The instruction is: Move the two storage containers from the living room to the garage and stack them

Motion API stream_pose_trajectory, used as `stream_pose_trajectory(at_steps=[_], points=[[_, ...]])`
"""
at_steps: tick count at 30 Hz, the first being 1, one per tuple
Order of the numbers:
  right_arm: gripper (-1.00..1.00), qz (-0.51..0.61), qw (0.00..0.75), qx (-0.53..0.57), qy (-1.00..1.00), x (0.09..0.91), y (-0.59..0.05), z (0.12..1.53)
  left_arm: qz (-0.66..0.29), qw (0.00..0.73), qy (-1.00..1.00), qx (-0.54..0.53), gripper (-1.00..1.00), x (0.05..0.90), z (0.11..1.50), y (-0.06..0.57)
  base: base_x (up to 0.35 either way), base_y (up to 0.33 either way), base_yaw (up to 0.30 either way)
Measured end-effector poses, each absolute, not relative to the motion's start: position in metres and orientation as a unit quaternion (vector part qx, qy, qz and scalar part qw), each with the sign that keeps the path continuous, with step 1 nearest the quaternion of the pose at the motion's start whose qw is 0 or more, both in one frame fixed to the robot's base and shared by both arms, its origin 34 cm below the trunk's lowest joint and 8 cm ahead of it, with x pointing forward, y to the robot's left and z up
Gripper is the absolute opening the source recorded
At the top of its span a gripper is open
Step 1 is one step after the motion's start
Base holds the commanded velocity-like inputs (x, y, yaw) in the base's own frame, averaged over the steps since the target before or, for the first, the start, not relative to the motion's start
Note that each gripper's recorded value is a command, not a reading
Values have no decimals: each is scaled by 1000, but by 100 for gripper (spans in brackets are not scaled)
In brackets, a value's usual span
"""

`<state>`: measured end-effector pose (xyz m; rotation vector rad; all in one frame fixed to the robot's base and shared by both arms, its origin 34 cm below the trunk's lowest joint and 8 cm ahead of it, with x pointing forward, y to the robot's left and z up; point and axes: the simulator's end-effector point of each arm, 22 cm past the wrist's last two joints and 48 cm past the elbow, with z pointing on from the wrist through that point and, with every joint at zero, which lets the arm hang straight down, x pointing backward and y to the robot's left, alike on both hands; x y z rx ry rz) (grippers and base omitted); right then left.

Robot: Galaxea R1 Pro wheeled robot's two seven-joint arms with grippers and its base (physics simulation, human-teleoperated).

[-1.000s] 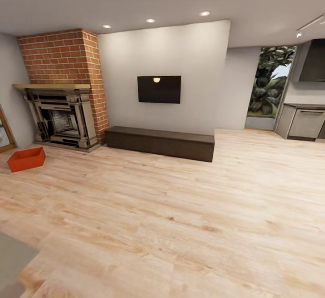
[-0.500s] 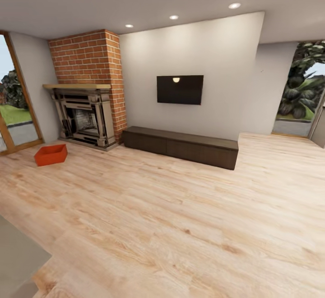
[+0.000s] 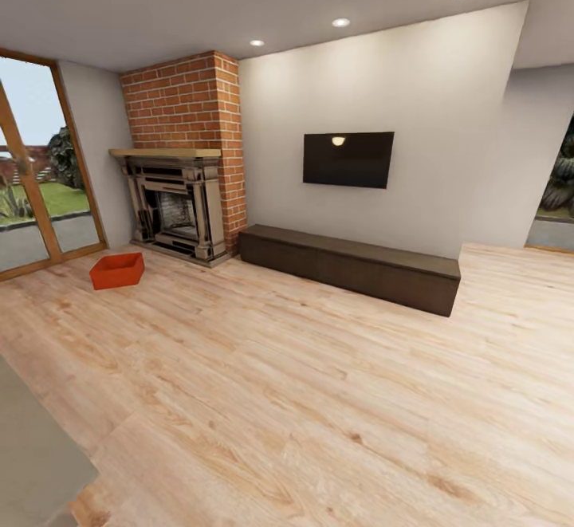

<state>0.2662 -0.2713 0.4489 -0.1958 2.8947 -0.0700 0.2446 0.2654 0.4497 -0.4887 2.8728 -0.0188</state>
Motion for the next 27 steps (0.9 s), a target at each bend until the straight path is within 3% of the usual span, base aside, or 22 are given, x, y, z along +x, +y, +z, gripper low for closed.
stream_pose_trajectory(at_steps=[27], points=[[100, -23, 120, -66, 990, 267, -270, 449, -6, 114, 979, -167, 100, 245, 450, 265, 323, 0, 1]])
